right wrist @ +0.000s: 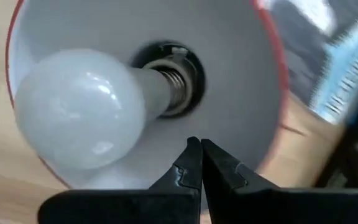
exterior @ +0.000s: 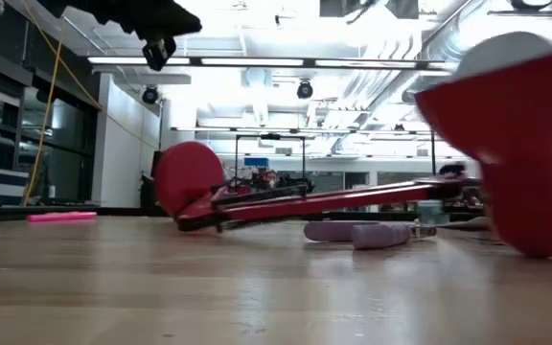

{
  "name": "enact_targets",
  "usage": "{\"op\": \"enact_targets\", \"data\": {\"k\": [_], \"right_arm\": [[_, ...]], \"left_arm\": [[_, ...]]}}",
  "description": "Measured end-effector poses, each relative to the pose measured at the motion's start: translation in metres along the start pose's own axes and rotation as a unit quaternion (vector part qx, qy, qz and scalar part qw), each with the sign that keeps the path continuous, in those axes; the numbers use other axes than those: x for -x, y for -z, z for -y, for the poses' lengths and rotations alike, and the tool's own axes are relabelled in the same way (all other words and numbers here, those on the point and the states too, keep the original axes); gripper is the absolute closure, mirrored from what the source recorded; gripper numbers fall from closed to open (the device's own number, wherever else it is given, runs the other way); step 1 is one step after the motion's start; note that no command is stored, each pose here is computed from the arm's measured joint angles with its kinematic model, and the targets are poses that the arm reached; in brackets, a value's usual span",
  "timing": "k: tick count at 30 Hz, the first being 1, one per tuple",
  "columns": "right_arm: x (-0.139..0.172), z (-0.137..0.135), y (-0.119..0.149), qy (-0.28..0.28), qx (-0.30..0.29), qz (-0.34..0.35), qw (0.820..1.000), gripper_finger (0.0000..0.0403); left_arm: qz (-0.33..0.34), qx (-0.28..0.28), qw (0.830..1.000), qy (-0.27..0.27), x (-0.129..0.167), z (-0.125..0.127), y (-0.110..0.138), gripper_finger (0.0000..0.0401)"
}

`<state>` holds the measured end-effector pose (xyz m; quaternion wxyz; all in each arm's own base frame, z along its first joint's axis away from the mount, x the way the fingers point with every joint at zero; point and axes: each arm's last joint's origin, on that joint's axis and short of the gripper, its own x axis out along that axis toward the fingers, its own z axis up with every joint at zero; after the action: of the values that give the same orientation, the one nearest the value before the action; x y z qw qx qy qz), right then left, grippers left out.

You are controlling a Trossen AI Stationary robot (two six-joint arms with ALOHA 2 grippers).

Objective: Screw lightbulb
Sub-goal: Insert the lightbulb into the desk lamp

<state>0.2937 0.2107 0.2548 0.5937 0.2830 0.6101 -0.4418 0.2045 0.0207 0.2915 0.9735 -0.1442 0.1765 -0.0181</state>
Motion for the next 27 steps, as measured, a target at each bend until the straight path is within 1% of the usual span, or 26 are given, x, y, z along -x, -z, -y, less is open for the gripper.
{"op": "enact_targets", "data": {"k": [4,6,9,11,13,15,16,18,21,24,25,26,27], "right_arm": [[0.019,0.05,0.001,-0.027,-0.053,0.009,0.998,0.0403],[0.023,0.073,0.0,-0.038,-0.08,0.016,0.996,0.0403],[0.028,0.102,-0.003,-0.063,-0.113,0.022,0.991,0.0403],[0.032,0.115,-0.003,-0.077,-0.13,0.035,0.988,0.0403],[0.037,0.118,-0.002,-0.114,-0.144,0.059,0.981,0.0403],[0.043,0.115,0.0,-0.163,-0.151,0.09,0.971,0.0403],[0.046,0.111,0.002,-0.197,-0.152,0.102,0.963,0.0403],[0.051,0.098,0.006,-0.265,-0.145,0.116,0.946,0.0403],[0.056,0.065,0.014,-0.369,-0.118,0.113,0.915,0.0403],[0.059,0.027,0.019,-0.457,-0.079,0.1,0.88,0.0403],[0.058,0.016,0.019,-0.474,-0.064,0.09,0.874,0.0403],[0.054,0.008,0.017,-0.474,-0.053,0.078,0.875,0.0403],[0.049,0.002,0.016,-0.459,-0.043,0.061,0.885,0.0403]], "left_arm": [[-0.014,-0.003,1.0,-0.007,-0.009,-0.003,0.003,0.0401],[-0.02,-0.002,1.0,-0.008,-0.015,-0.004,0.005,0.0401],[-0.011,-0.003,1.0,-0.006,-0.023,-0.005,0.004,0.0401],[-0.004,-0.004,1.0,-0.005,-0.028,-0.007,0.003,0.0401],[-0.003,-0.005,1.0,-0.003,-0.033,-0.007,0.003,0.0401],[0.001,-0.008,1.0,0.004,-0.038,-0.005,0.003,0.0401],[-0.005,-0.009,1.0,0.011,-0.04,-0.003,0.005,0.0401],[-0.019,-0.014,0.999,0.04,-0.043,0.002,0.008,0.0401],[-0.029,-0.032,0.995,0.091,-0.044,0.014,0.011,0.0401],[-0.031,-0.044,0.991,0.125,-0.042,0.029,0.013,0.0401],[-0.03,-0.048,0.989,0.133,-0.041,0.033,0.014,0.0401],[-0.031,-0.05,0.988,0.14,-0.041,0.037,0.014,0.0401],[-0.034,-0.053,0.987,0.145,-0.041,0.041,0.016,0.0401]]}}
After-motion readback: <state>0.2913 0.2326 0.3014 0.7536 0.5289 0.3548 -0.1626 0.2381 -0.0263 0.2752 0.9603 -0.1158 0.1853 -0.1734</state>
